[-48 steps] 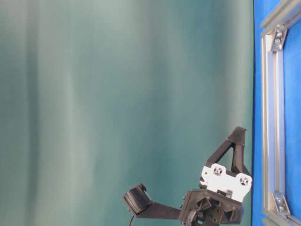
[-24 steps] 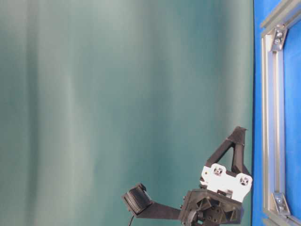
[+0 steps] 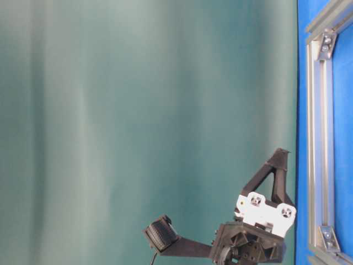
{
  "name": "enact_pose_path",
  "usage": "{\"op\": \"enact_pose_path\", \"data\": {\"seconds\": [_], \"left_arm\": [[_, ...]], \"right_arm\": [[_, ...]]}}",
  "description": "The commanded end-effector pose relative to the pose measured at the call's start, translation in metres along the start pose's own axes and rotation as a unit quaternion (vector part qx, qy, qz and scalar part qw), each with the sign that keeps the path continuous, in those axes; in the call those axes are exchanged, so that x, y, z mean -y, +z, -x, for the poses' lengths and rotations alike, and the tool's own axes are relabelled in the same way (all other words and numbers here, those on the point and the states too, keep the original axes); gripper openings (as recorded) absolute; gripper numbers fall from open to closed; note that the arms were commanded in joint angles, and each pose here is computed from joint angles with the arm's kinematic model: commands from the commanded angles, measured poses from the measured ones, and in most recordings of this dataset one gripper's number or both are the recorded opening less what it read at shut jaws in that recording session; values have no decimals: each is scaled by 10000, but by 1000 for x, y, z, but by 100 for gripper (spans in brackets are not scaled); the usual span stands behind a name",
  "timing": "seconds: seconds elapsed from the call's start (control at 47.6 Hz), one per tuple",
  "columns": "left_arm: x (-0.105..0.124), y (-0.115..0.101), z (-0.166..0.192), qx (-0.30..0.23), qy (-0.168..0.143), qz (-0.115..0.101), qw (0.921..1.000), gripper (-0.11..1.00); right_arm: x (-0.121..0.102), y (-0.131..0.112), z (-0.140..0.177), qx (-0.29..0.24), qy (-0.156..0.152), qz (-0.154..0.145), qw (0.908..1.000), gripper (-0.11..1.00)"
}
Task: Insert the wire through the string loop located on the right side.
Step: 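Push the USB plug leftward through the zip-tie loop with the right gripper, then move the open left gripper to the plug emerging from the loop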
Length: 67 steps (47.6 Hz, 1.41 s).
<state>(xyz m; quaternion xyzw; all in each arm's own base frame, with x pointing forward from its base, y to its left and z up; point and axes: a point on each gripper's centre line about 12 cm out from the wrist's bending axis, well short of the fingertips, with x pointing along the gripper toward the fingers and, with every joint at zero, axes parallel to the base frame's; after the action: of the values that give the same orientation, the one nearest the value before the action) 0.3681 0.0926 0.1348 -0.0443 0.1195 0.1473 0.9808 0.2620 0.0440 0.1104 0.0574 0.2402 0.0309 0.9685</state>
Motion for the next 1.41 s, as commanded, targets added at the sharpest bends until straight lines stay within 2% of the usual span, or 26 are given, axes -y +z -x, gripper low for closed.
{"op": "enact_pose_path", "data": {"seconds": [0.0,0.147,0.315,0.588,0.693,0.987,1.386], "left_arm": [[7,14,1,217,-99,-9,9997,0],[23,13,3,206,-301,-32,9993,0],[59,11,7,185,-763,-116,9968,0],[120,2,25,40,-1572,100,9875,0],[132,0,29,17,-1734,139,9848,0],[143,9,16,71,-1796,134,9836,0],[164,42,-43,-95,-1725,161,9848,0]], "right_arm": [[-1,7,-2,138,8,-24,9999,-4],[-1,7,-2,130,7,-24,9999,-4],[-1,7,-2,130,7,-24,9999,-4],[-1,7,-2,130,7,-24,9999,-4],[-1,7,-2,137,15,-21,9999,-4],[-1,7,-2,138,8,-24,9999,-4],[-1,8,-2,145,9,-18,9999,-4]]}}
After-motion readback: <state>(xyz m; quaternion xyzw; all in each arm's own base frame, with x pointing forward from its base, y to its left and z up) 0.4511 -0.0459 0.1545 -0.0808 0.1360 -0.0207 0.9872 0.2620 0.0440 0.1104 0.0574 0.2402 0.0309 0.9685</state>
